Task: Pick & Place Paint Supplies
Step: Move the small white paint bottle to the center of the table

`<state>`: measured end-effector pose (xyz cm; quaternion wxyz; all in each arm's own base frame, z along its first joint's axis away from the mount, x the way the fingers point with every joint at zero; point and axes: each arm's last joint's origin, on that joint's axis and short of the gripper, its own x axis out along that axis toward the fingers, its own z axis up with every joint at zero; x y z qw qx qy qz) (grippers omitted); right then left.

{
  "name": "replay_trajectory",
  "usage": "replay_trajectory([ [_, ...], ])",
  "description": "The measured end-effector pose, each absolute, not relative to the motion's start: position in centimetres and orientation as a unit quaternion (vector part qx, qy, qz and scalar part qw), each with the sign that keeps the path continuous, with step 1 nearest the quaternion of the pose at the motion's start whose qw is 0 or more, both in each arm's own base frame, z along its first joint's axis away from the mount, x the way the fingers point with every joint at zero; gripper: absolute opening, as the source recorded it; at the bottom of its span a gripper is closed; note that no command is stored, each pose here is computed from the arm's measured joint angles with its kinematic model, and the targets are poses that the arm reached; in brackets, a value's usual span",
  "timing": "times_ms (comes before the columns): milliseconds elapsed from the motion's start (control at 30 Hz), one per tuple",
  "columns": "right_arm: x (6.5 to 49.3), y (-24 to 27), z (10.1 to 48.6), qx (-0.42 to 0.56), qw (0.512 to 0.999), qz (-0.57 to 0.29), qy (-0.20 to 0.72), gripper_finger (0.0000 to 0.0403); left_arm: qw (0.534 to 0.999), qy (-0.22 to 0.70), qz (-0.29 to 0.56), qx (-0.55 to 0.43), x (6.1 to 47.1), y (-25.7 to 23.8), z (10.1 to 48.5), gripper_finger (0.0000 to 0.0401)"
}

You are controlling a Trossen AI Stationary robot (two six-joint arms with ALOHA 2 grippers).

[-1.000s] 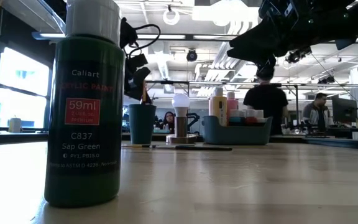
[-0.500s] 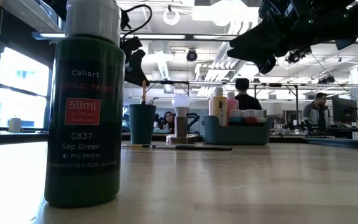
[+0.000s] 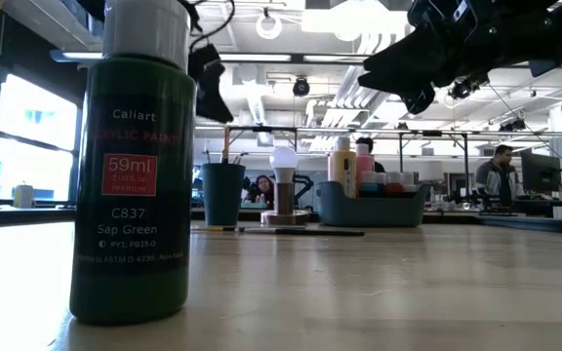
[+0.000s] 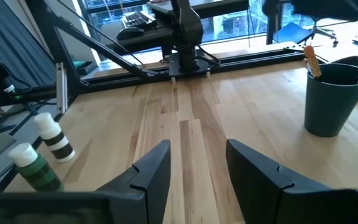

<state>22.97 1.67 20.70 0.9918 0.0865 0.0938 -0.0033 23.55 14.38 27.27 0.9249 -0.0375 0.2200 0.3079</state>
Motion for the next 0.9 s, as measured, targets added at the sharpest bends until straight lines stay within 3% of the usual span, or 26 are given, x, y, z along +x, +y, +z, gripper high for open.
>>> replay_trajectory([
  [400,23.0,1.7,20.7,0.086,0.992,-0.004,0.093,0.0149,0.962,0.166,0.212,-0.047,20.2,11.7,34.0,0.012],
  [900,23.0,1.7,21.0,0.088,0.993,-0.004,0.076,0.0149,0.979,0.157,0.128,-0.006,14.9,6.9,36.2,0.012],
])
